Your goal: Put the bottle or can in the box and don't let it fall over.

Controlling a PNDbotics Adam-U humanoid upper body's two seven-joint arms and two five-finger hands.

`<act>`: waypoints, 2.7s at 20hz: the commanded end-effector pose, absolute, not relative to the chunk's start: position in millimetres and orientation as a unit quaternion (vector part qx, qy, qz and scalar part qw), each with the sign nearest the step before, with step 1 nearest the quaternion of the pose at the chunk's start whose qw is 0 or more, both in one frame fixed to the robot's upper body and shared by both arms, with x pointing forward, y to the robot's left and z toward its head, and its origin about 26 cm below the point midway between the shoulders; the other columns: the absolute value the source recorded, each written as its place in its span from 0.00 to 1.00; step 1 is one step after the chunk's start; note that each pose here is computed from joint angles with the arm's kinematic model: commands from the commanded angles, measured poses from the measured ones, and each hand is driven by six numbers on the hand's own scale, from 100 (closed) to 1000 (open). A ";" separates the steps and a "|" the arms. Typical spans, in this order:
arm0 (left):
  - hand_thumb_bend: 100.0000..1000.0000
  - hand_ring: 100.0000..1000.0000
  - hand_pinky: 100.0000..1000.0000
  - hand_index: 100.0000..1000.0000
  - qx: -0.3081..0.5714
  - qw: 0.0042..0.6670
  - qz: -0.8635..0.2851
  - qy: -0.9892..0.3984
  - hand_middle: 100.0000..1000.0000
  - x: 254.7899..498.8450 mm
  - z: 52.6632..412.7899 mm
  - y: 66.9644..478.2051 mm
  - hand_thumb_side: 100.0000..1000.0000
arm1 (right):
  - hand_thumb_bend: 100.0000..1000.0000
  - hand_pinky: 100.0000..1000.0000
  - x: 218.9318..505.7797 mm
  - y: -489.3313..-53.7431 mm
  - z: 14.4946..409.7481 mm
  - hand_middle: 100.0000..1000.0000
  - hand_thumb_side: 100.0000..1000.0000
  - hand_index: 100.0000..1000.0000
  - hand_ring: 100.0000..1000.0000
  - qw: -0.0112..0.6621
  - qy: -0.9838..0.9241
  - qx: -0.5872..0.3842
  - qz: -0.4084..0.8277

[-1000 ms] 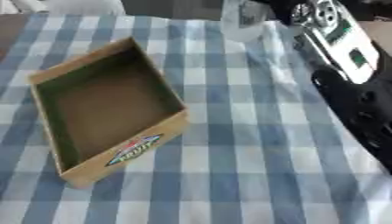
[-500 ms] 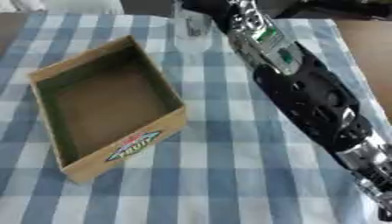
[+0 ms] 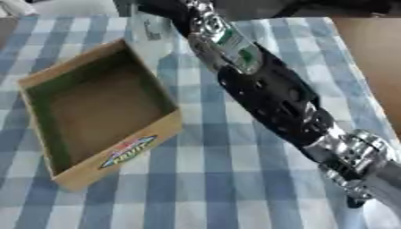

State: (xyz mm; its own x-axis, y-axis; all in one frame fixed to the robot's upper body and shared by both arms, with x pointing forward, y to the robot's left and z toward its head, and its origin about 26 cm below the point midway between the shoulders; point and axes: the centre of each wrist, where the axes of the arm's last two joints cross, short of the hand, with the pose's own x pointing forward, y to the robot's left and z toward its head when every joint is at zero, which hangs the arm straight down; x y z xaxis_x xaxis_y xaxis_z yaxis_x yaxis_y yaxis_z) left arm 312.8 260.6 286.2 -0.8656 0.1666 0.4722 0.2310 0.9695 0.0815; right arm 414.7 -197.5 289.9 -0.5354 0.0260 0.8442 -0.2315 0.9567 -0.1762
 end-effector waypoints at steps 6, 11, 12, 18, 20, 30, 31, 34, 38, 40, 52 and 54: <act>0.00 1.00 0.83 0.64 -0.098 0.219 -0.066 -0.969 0.67 308.1 294.9 266.7 0.57 | 0.00 0.07 403.3 -178.1 312.0 0.37 0.00 0.11 0.20 0.473 -0.864 0.087 0.148; 0.00 1.00 0.83 0.64 -0.101 0.210 -0.066 -0.970 0.67 307.9 297.3 266.9 0.57 | 0.00 0.07 399.6 -167.5 312.0 0.37 0.00 0.11 0.19 0.475 -0.862 0.098 0.148; 0.00 1.00 0.83 0.64 -0.101 0.210 -0.065 -0.970 0.67 307.9 297.3 266.8 0.56 | 0.00 0.07 399.3 -165.2 311.1 0.37 0.00 0.11 0.20 0.477 -0.860 0.104 0.145; 0.00 1.00 0.83 0.64 -0.107 0.206 -0.065 -0.970 0.67 308.3 298.6 264.6 0.56 | 0.00 0.11 404.4 -152.0 292.1 0.40 0.00 0.13 0.22 0.506 -0.847 0.111 0.122; 0.00 1.00 0.83 0.64 -0.111 0.205 -0.065 -0.970 0.67 308.5 299.3 263.0 0.56 | 0.00 0.14 406.6 -147.7 286.8 0.41 0.00 0.14 0.25 0.510 -0.846 0.112 0.109; 0.00 1.00 0.82 0.64 -0.138 0.191 -0.063 -0.970 0.67 309.3 307.5 253.6 0.54 | 0.00 0.37 421.2 -139.3 240.7 0.46 0.08 0.18 0.39 0.535 -0.838 0.089 0.060; 0.00 1.00 0.82 0.64 -0.137 0.191 -0.063 -0.970 0.67 309.2 307.3 254.0 0.54 | 0.00 0.39 422.2 -139.4 235.6 0.47 0.10 0.19 0.40 0.538 -0.836 0.085 0.064; 0.00 1.00 0.82 0.64 -0.136 0.193 -0.064 -0.970 0.67 309.2 306.8 254.4 0.55 | 0.00 0.46 423.6 -138.5 223.6 0.55 0.07 0.25 0.45 0.542 -0.833 0.079 0.083; 0.00 1.00 0.83 0.64 -0.133 0.196 -0.064 -0.969 0.67 309.2 305.7 255.4 0.55 | 0.00 0.66 422.8 -137.6 217.9 0.81 0.03 0.50 0.67 0.544 -0.826 0.071 0.130; 0.00 1.00 0.82 0.64 -0.133 0.197 -0.065 -0.969 0.67 309.2 305.4 255.7 0.55 | 0.06 0.81 421.8 -138.1 217.2 0.99 0.09 0.71 0.83 0.542 -0.821 0.063 0.167; 0.00 1.00 0.82 0.64 -0.123 0.203 -0.070 -0.969 0.67 309.0 302.3 258.7 0.55 | 0.18 0.97 413.7 -146.8 229.0 1.00 0.24 0.88 0.98 0.534 -0.806 -0.002 0.255; 0.00 1.00 0.82 0.64 -0.121 0.206 -0.072 -0.968 0.67 309.0 301.2 259.4 0.55 | 0.16 1.00 410.2 -148.6 233.2 1.00 0.29 0.90 1.00 0.533 -0.804 -0.004 0.262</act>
State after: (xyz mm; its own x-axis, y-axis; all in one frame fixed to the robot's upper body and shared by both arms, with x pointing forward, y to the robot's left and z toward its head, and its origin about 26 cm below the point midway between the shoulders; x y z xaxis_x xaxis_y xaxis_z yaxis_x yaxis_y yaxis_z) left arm 313.5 255.3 292.6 -0.8686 0.2320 0.4378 0.2822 0.9579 0.0523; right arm 413.5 -144.3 217.7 -0.3960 0.2746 0.8762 -0.2936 0.8663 -0.4042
